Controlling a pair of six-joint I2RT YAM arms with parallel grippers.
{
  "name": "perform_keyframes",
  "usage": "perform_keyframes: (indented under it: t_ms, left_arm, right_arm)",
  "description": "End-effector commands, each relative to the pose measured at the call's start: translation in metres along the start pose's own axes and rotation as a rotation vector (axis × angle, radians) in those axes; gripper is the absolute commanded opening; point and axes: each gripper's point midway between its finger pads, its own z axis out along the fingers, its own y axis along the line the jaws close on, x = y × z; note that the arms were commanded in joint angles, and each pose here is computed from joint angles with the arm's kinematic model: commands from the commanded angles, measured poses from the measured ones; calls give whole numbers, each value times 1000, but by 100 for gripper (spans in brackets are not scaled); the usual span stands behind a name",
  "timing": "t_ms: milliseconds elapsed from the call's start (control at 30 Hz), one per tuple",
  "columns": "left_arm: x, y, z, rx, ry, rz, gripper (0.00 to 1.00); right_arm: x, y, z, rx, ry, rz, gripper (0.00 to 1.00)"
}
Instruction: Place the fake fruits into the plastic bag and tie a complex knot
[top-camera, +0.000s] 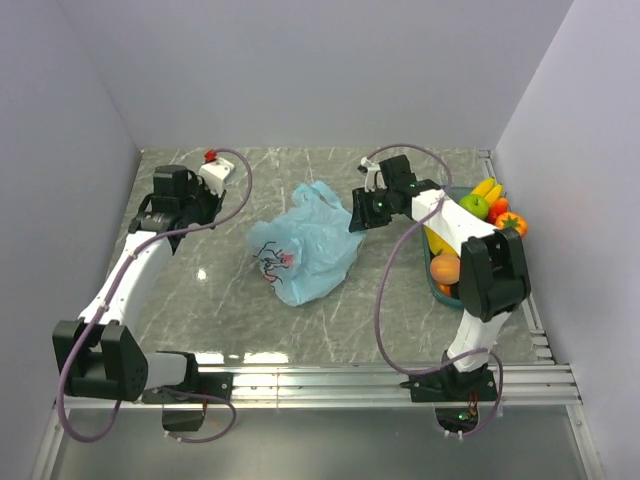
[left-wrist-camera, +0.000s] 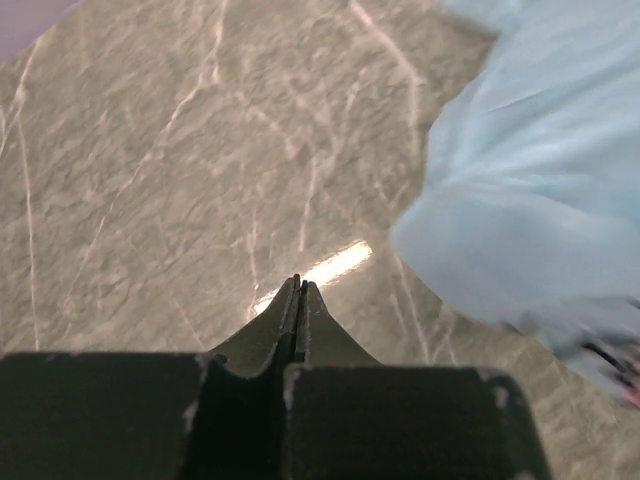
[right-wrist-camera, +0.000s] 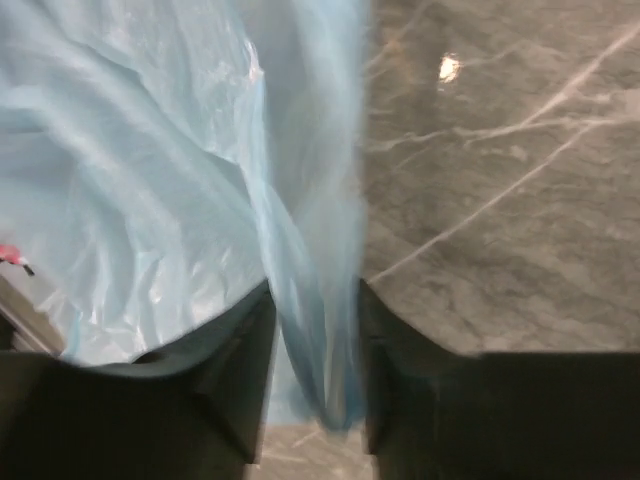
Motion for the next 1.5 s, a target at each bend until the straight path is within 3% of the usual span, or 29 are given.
perform_keyframes:
  t_ms: [0, 33, 167, 200, 233, 267, 367, 400, 467, 500, 567, 600, 633, 700, 933, 1033, 1100, 1233, 1333, 1433, 1467]
  left_arm:
    - [-31, -16, -19, 62, -131, 102, 0]
    - [-33, -23, -22, 95, -151, 122, 0]
    - [-37, -51, -33, 195, -249, 232, 0]
    - [-41, -55, -33, 209, -250, 231, 5]
    - [-46, -57, -32, 225, -247, 212, 13]
    - [-44, -61, -22, 260, -205, 133, 39]
    - [-73, -62, -5, 322, -156, -23, 75]
    - [-105, -62, -6, 321, -197, -29, 80]
    - [-111, -66, 22, 320, -139, -107, 94]
    - [-134, -75, 25, 331, -165, -96, 94]
    - [-126, -83, 63, 314, -78, -172, 95]
    - [-140, -90, 71, 309, -85, -173, 95]
    - [-117, -98, 99, 310, 15, -211, 95]
    - [-123, -110, 117, 307, 40, -236, 95]
    - [-74, -156, 181, 350, 218, -314, 92]
    - [-49, -176, 189, 402, 298, -331, 80]
    - [-34, -188, 187, 444, 342, -337, 61]
    - [-43, -196, 171, 518, 310, -317, 0]
    - [-59, -195, 153, 561, 236, -246, 0]
    - [-94, -192, 109, 631, 58, -92, 0]
    - [-87, -198, 101, 668, 38, -68, 0]
  right_arm:
    - [-33, -5, -11, 46, -49, -6, 49]
    - [-40, 2, -16, 18, -73, -11, 56]
    - [-69, 21, -43, -34, -167, -80, 54]
    - [-69, 21, -43, -32, -159, -84, 54]
    - [-64, 20, -42, -27, -129, -74, 55]
    - [-66, 16, -42, -5, -129, -75, 55]
    - [-70, 6, -35, 40, -142, -64, 59]
    - [-72, -1, -32, 62, -149, -54, 60]
    - [-72, -5, -19, 58, -132, -26, 60]
    - [-68, -2, -13, 37, -109, -12, 60]
    - [-52, -5, 3, 19, -47, 45, 59]
    - [-47, -8, 8, 22, -36, 62, 59]
    - [-39, -9, 15, 19, -21, 79, 59]
    - [-29, -11, 23, 10, 0, 100, 58]
    - [12, 18, 37, -162, 100, 183, 48]
    - [20, 36, 30, -234, 106, 222, 48]
    - [18, 46, 19, -271, 92, 218, 48]
    - [7, 52, -7, -265, 44, 158, 53]
    - [-15, 43, -32, -203, -41, 123, 55]
    - [-48, 15, -59, -97, -178, 142, 58]
    - [-56, 3, -68, -62, -218, 155, 59]
